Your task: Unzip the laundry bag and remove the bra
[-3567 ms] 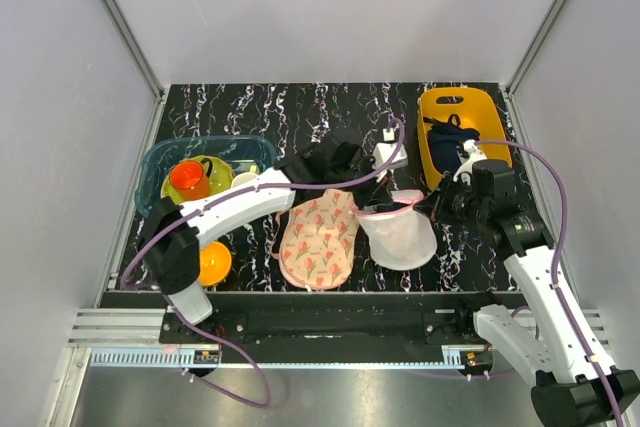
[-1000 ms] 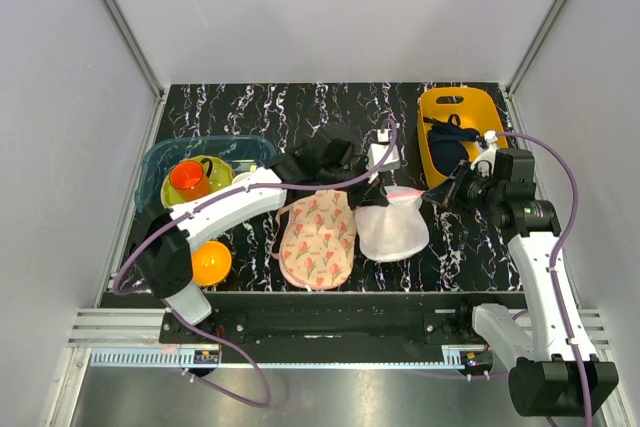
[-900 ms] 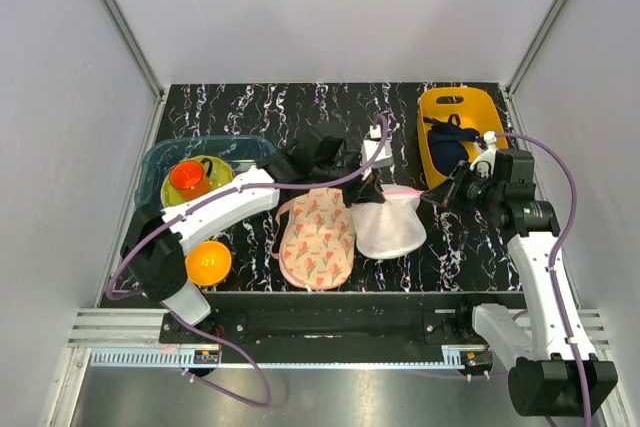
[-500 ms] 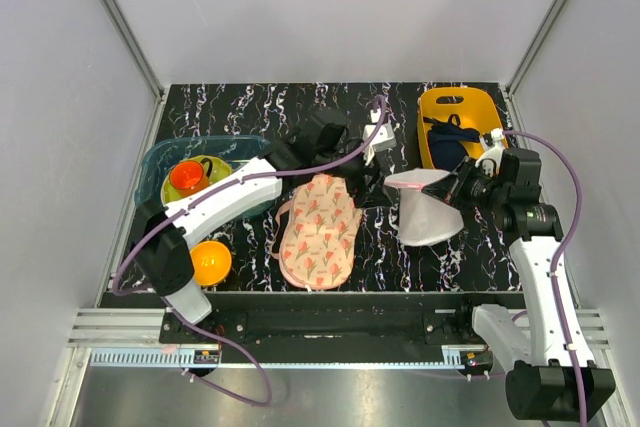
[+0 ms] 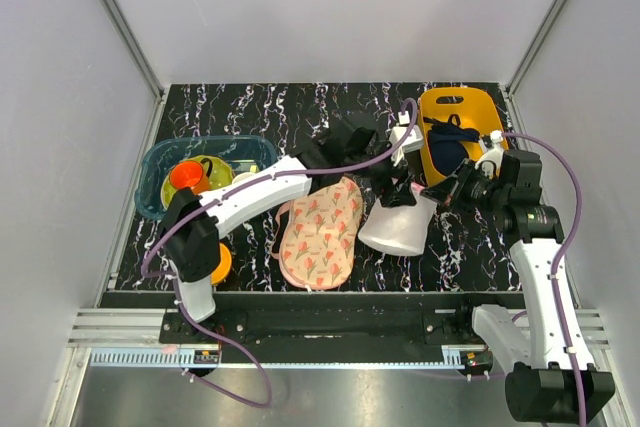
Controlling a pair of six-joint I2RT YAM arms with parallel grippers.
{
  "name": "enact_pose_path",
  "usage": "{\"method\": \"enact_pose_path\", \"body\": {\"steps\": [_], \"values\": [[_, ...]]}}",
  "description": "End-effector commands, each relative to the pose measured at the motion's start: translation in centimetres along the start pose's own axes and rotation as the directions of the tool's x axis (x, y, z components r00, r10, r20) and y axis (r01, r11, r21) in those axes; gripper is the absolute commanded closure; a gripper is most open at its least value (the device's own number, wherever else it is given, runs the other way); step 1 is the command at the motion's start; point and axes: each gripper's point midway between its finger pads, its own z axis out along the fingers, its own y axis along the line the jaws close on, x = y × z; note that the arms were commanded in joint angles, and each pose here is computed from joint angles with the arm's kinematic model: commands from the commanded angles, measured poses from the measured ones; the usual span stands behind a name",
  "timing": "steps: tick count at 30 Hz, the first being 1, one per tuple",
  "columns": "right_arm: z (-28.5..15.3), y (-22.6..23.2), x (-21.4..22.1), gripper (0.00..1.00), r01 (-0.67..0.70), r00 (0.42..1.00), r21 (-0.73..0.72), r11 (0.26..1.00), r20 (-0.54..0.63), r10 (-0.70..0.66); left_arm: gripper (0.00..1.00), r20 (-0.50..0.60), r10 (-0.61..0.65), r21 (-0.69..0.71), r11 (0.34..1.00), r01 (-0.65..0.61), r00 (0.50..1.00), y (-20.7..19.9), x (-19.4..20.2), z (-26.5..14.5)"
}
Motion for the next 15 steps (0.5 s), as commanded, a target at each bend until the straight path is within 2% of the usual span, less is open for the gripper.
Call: {"method": "enact_pose_path", "body": {"steps": [1, 6, 15], "values": [[-1.0, 2.3, -1.0, 1.0, 0.044, 0.998, -0.077, 0.996, 0.041, -0.041, 0.23, 0.094, 0.051, -0.027, 0.998, -0.049, 0.994, 0.7, -3.6, 0.3], [-0.8, 2.3, -0.7, 1.0, 0.035, 0.999, -0.09, 0.995, 0.029, -0.032, 0.3, 0.105, 0.043, -0.01, 0.999, -0.043, 0.994, 1.0, -4.0, 1.4], [-1.0, 2.5, -0.3, 1.0, 0.04, 0.999, -0.106, 0.994, 0.021, -0.038, 0.33, 0.103, 0.07, -0.019, 0.997, -0.069, 0.992, 1.3, -4.0, 1.7]]}}
